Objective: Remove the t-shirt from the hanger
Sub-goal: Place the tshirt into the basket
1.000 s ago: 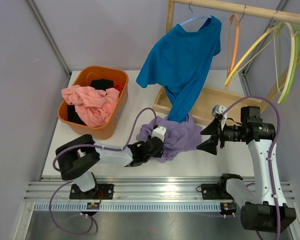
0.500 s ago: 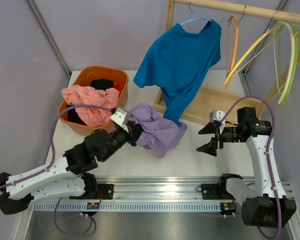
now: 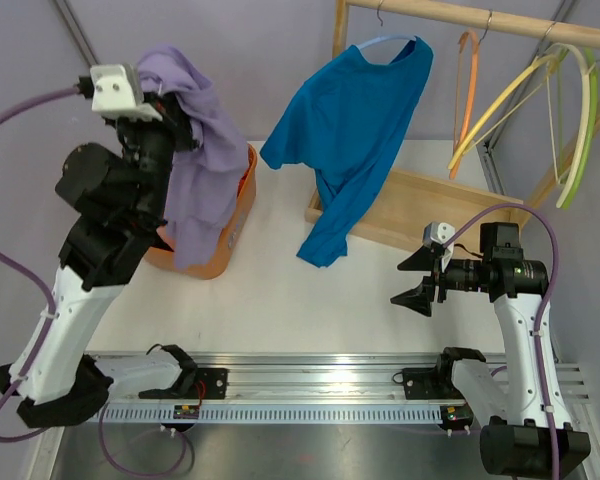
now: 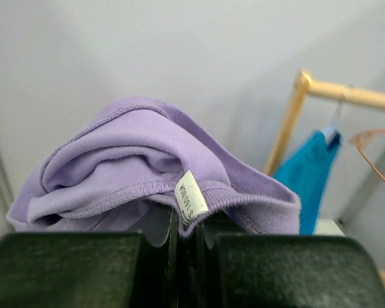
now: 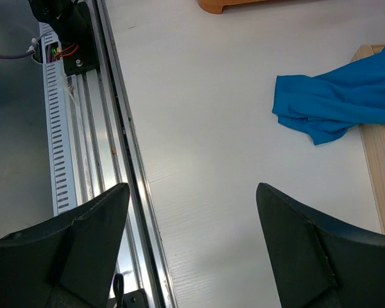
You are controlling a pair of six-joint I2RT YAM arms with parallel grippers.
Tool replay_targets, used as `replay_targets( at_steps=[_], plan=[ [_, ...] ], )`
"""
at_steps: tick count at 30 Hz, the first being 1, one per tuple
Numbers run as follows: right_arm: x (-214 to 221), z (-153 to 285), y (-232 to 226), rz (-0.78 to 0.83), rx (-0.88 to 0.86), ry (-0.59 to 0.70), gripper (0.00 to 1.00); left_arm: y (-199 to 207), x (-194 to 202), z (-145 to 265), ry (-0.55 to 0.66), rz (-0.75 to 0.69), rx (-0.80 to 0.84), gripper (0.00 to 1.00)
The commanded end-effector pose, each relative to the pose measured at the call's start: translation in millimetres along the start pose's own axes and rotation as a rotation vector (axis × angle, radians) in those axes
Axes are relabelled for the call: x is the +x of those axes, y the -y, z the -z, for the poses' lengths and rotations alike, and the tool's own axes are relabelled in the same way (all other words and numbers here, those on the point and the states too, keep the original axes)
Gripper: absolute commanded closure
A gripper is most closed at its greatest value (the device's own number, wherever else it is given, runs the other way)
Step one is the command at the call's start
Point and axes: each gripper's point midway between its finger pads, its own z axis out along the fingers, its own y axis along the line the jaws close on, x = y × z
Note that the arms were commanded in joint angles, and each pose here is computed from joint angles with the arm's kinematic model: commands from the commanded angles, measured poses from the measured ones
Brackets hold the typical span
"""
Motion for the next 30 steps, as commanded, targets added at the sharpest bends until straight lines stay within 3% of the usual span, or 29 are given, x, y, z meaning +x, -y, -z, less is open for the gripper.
replay_targets(
  at_steps=[1,2,5,8,11,14,15,17,22,23,30],
  plan=[
    [-2,-1,4,0.004,0.014,0.006,0.13,-23,-38,-34,0.099,-0.072,-0.122,1.00],
    [-2,-1,4,0.002,0.013,0.007,0.13,-31,-61,-35,0.150,-0.056,-0.153,1.00],
    [0,-1,4,0.001,0.017,0.000,0.13,-53,-74,-59,0.188,-0.046,-0.243,1.00],
    [1,-1,5,-0.001,0.019,-0.004,0.13,-74,-65,-79,0.189,-0.064,-0.295,1.00],
    [2,-1,5,-0.002,0.020,-0.007,0.13,-96,-30,-101,0.126,-0.077,-0.326,1.00],
    [3,0,5,0.000,0.024,-0.013,0.13,-118,23,-112,0.042,-0.060,-0.350,1.00],
    [4,0,5,0.002,0.028,-0.016,0.13,-122,59,-116,-0.018,-0.057,-0.339,1.00],
    [5,0,6,0.002,0.033,-0.022,0.13,-135,80,-112,-0.050,-0.042,-0.356,1.00],
    [5,0,8,-0.002,0.035,-0.026,0.13,-154,195,-102,-0.280,-0.028,-0.323,1.00],
    [4,1,8,0.002,0.038,-0.028,0.13,-159,235,-93,-0.361,-0.018,-0.330,1.00],
    [0,7,4,0.016,0.046,-0.056,0.13,-170,376,-46,-0.669,0.071,-0.321,0.99]
  ],
)
